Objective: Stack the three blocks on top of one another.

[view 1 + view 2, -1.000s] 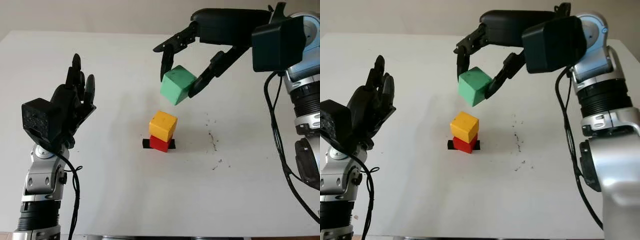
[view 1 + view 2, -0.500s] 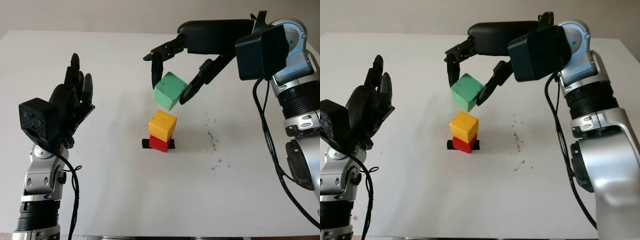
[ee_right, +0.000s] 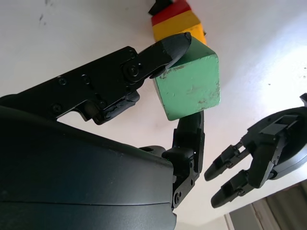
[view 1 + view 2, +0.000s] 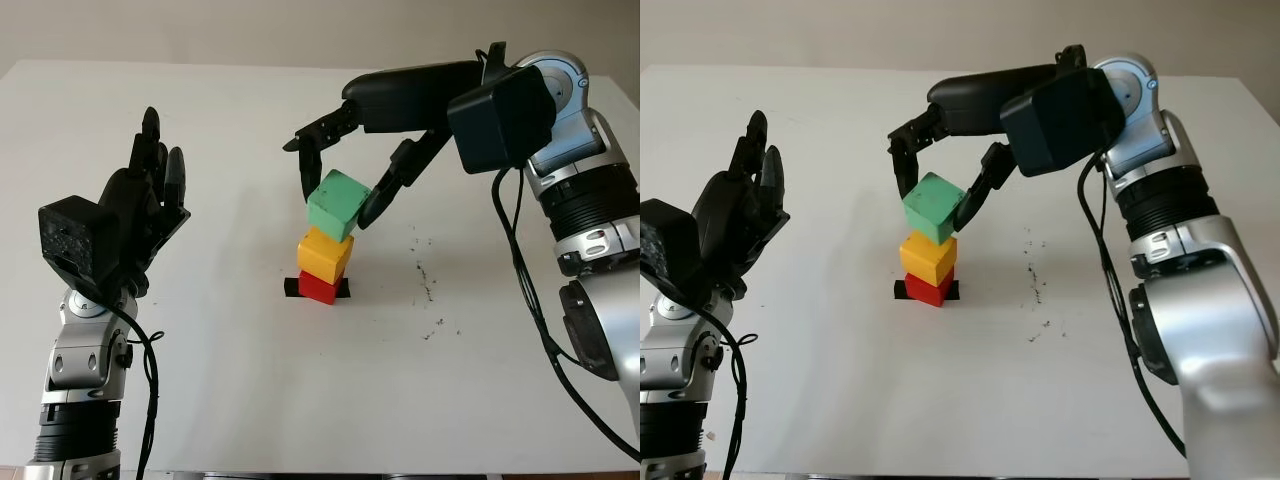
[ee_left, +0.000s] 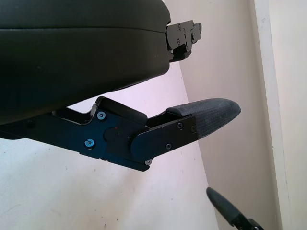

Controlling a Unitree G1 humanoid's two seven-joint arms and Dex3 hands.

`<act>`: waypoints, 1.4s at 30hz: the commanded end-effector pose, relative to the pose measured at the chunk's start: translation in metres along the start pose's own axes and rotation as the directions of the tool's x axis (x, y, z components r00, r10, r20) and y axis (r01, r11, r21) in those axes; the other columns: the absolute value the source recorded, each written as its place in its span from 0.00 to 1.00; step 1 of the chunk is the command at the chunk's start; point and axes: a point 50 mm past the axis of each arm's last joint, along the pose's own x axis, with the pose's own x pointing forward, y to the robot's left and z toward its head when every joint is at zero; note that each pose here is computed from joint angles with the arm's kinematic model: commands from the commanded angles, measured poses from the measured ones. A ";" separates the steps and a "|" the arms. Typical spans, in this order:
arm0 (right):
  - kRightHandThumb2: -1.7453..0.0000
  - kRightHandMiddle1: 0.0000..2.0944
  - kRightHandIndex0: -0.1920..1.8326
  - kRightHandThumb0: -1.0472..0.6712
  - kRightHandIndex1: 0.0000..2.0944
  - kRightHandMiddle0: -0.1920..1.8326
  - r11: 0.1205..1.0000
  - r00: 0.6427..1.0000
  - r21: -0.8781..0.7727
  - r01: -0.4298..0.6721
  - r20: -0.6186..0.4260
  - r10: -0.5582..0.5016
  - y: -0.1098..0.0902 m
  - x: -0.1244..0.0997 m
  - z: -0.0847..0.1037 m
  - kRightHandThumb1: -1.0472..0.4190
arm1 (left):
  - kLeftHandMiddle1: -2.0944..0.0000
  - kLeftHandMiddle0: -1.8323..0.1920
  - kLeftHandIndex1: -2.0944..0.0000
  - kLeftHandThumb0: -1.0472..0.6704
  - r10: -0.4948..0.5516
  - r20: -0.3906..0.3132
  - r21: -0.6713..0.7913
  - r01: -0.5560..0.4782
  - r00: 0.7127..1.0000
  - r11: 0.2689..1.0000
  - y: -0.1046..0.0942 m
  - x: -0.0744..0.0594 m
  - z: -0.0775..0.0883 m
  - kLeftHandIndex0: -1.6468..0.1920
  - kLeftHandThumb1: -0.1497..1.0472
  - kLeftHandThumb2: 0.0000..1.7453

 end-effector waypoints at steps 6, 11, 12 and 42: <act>0.97 0.74 0.25 0.27 0.02 0.31 0.998 1.000 0.056 -0.001 0.014 0.000 -0.006 -0.002 0.002 0.07 | 1.00 1.00 1.00 0.17 0.001 0.015 0.005 -0.001 1.000 1.000 0.000 0.001 0.004 1.00 1.00 0.42; 0.97 0.74 0.25 0.29 0.02 0.30 0.994 1.000 0.114 0.000 0.019 -0.002 -0.001 0.000 -0.003 0.08 | 1.00 1.00 1.00 0.17 -0.001 0.018 0.009 0.001 1.000 1.000 0.001 0.001 0.004 1.00 1.00 0.43; 0.97 0.73 0.25 0.29 0.02 0.30 0.993 1.000 0.122 0.001 0.019 -0.004 0.000 0.000 -0.004 0.08 | 1.00 1.00 1.00 0.17 0.002 0.016 0.007 -0.002 1.000 1.000 0.001 0.001 0.004 1.00 1.00 0.43; 0.97 0.72 0.24 0.29 0.02 0.31 0.978 0.999 0.207 -0.018 -0.026 0.024 0.017 0.010 -0.017 0.08 | 1.00 1.00 1.00 0.18 -0.008 0.015 0.018 0.007 1.000 1.000 0.002 -0.001 0.004 1.00 1.00 0.43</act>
